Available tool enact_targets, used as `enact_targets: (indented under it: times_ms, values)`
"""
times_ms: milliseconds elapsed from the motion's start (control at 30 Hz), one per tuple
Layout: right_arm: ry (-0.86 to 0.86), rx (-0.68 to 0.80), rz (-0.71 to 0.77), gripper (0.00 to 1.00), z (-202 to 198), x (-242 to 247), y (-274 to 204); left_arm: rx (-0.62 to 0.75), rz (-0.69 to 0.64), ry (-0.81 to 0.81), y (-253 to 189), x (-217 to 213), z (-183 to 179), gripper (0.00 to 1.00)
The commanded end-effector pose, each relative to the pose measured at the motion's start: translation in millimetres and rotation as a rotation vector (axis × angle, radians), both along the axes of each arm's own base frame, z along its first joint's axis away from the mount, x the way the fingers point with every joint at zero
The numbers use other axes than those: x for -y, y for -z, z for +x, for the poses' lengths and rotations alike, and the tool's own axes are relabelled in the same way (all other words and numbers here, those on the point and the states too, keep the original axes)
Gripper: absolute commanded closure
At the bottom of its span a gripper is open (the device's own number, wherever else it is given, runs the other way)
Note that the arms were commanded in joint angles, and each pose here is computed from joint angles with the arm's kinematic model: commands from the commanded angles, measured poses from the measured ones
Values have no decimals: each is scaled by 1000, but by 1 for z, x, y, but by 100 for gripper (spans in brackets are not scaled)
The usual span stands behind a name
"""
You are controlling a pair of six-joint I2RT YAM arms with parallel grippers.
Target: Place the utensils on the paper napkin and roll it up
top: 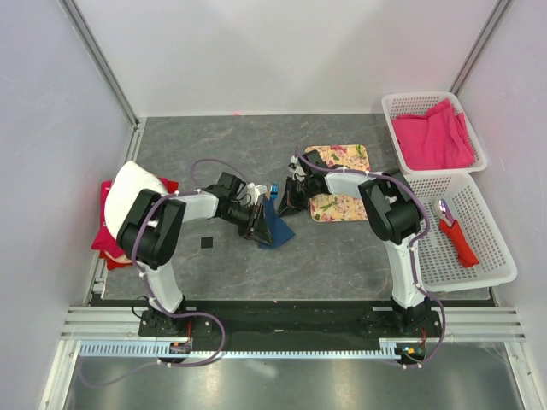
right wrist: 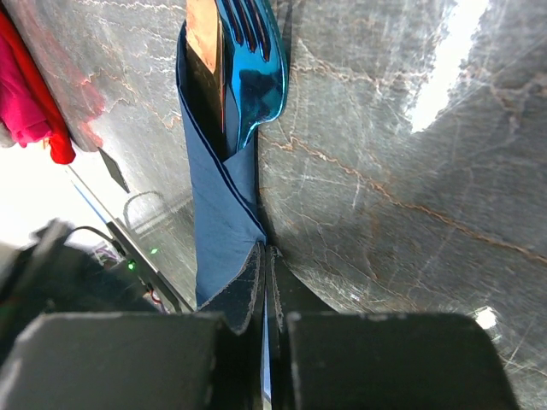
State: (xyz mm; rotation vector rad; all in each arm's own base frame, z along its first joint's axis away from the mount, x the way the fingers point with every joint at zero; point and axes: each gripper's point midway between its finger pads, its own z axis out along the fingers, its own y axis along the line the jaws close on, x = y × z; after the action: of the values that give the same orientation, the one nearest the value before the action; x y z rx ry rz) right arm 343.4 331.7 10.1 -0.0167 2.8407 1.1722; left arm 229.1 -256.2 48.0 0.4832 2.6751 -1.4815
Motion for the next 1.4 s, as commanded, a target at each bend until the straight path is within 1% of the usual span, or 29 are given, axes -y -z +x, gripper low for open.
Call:
enact_targets:
  times_ms: [0,167,200,233,267,300,333,400,433,467,567,600,700,933,1133,1233,1367]
  values:
    - [25,-70,-281,100,-21,41,80,-79,43,-24,28,1,-1,73]
    - [16,-58,-258,100,-19,37,73,-136,88,-56,48,-2,2,74]
    - [13,-58,-241,97,-18,35,69,-150,92,-59,51,-2,1,75]
    - [14,-57,-234,92,-17,33,67,-164,96,-62,54,-3,0,75]
    - [15,-46,-226,83,-16,31,60,-166,96,-62,54,-3,0,75]
    - [15,-36,-221,80,-14,31,57,-163,96,-63,55,-4,1,75]
    - [14,-29,-217,73,-13,30,54,-159,95,-61,54,-3,1,75]
    - [18,-7,-204,63,-8,28,44,-157,93,-59,53,-3,1,75]
    - [22,1,-203,56,-5,28,42,-156,92,-58,53,-3,0,75]
    - [22,16,-199,53,-1,27,39,-154,93,-59,53,-3,1,75]
    - [34,25,-192,51,7,23,37,-150,92,-57,53,-3,1,76]
    - [38,24,-194,48,8,22,37,-148,93,-58,53,-3,2,76]
    - [55,31,-223,47,11,24,41,-144,95,-58,53,-3,2,76]
    - [54,2,-270,52,1,24,59,-135,90,-56,52,-3,2,76]
    - [56,-29,-306,53,-6,28,80,-134,86,-55,52,-3,2,76]
    - [65,-51,-274,53,-9,23,81,-134,86,-55,52,-3,2,76]
    - [73,-41,-246,53,-6,17,79,-135,83,-54,52,-3,2,76]
